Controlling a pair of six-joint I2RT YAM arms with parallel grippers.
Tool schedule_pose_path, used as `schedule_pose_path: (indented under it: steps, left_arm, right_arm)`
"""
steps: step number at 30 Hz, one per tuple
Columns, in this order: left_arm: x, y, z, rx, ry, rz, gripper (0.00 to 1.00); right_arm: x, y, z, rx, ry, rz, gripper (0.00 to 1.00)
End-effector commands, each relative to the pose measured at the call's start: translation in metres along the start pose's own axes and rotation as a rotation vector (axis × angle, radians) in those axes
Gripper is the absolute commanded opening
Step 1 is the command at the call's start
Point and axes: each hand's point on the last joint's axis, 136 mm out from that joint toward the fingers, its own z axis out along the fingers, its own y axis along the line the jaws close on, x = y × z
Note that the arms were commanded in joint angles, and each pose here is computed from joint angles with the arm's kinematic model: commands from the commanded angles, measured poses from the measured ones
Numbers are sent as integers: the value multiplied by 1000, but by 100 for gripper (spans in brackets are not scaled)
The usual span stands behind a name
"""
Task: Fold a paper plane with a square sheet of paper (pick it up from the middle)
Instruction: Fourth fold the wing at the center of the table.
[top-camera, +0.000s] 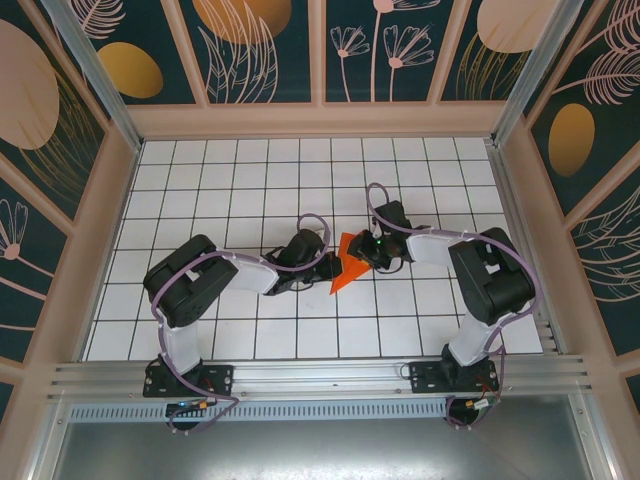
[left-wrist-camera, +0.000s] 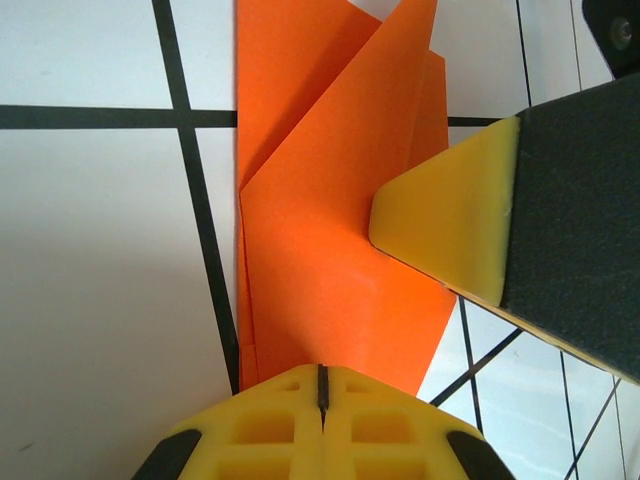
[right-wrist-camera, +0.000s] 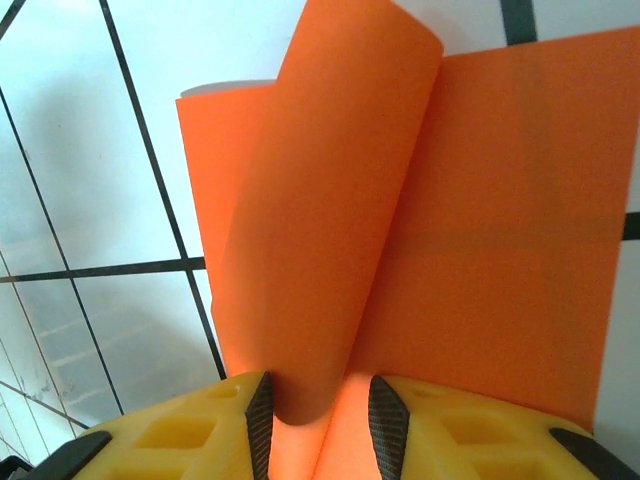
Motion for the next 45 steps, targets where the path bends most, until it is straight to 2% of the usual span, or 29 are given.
schedule_pose_path:
  steps: [1, 16, 21, 31, 39, 45]
  left_arm:
    - [4, 12, 5, -39, 23, -14, 0]
    - [3, 25, 3, -101, 12, -28, 0]
    - [-2, 18, 0, -80, -2, -21, 0]
    - [-12, 1, -9, -41, -31, 1, 0]
    - [-12, 10, -9, -80, -41, -8, 0]
    - [-9, 18, -6, -106, -29, -2, 0]
  right_arm:
    - [48, -96, 22, 344, 115, 50, 37]
    - [54, -111, 27, 422, 129, 34, 39]
    - [55, -115, 27, 435, 132, 37, 41]
    - [55, -119, 26, 455, 125, 46, 40]
    - [56, -121, 25, 467, 124, 52, 44]
    - [57, -124, 25, 482, 125, 52, 43]
